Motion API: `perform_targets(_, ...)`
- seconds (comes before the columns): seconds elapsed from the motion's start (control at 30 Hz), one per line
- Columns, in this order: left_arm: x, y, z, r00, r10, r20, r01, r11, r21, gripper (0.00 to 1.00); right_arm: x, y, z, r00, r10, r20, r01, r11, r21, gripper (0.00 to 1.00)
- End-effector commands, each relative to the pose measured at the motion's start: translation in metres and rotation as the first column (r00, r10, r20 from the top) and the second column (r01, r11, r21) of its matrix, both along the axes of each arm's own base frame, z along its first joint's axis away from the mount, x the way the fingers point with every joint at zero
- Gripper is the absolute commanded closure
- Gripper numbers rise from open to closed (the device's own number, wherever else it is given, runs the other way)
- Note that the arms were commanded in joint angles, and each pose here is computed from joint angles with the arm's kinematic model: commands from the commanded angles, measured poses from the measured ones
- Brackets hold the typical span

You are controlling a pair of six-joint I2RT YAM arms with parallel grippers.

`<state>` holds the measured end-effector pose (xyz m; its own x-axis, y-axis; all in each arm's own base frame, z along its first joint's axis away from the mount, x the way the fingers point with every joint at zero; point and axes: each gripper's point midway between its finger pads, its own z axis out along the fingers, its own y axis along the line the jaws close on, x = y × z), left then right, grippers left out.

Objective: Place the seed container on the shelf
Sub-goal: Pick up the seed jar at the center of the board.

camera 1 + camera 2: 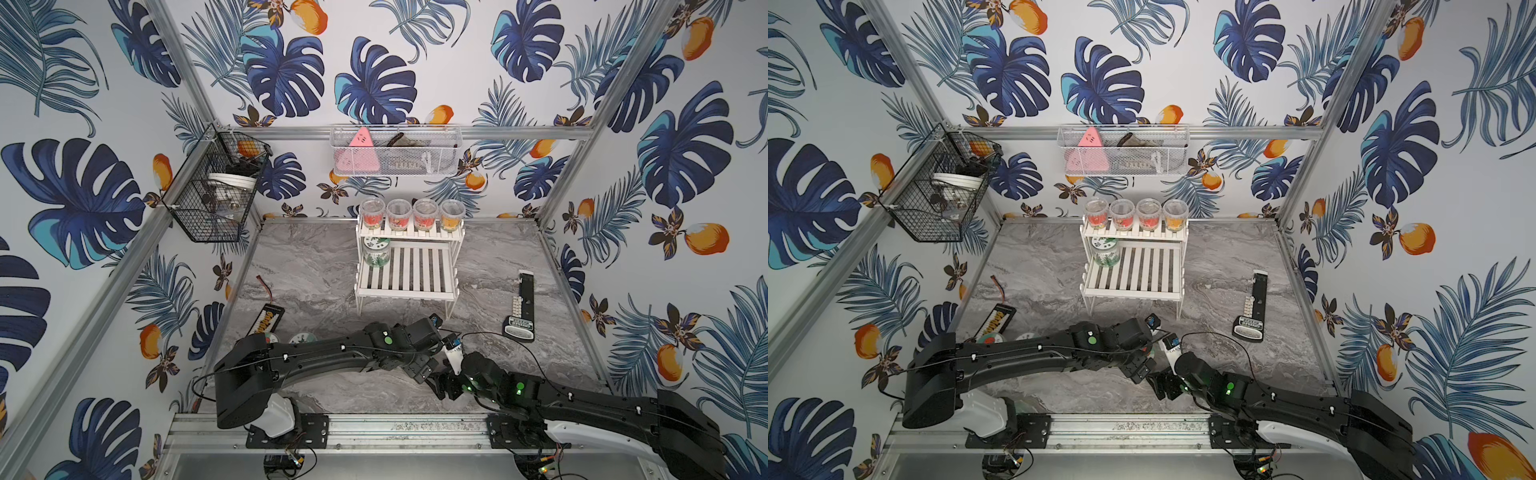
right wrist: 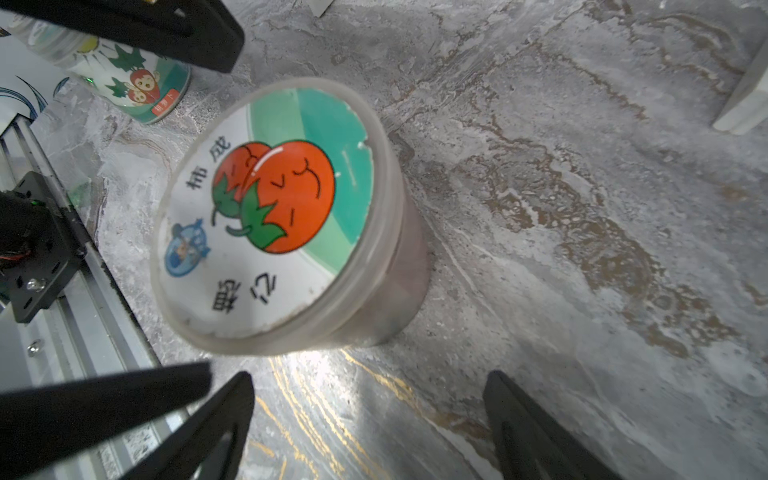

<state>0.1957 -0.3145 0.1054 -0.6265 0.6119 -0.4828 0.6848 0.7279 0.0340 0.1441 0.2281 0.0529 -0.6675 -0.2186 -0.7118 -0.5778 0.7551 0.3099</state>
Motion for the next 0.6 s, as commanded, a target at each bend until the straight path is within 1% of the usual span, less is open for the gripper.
perform_targets(0.0, 0.01, 0.0, 0.0, 0.999, 0.033, 0.039, -0.034, 0.999, 0.015, 0.01, 0.003, 0.006, 0.006, 1.0, 0.001, 0.019, -0.002, 0.999, 0.041, 0.1)
perform_targets(0.2, 0.007, -0.004, -0.013, 1.0, 0.023, 0.009, -0.023, 0.999, 0.027, 0.01, 0.004, 0.005, 0.004, 1.0, 0.0, 0.027, -0.001, 0.999, 0.033, 0.09)
perform_targets(0.33, 0.006, -0.004, -0.02, 0.999, 0.043, -0.006, -0.043, 0.999, 0.028, 0.02, 0.004, 0.006, 0.003, 0.999, 0.005, 0.034, -0.006, 1.0, 0.028, 0.09)
perform_targets(0.57, 0.013, 0.004, -0.003, 0.993, 0.112, 0.035, -0.112, 0.994, -0.014, 0.11, 0.01, 0.006, 0.008, 0.997, -0.003, 0.078, 0.0, 1.0, 0.029, 0.08)
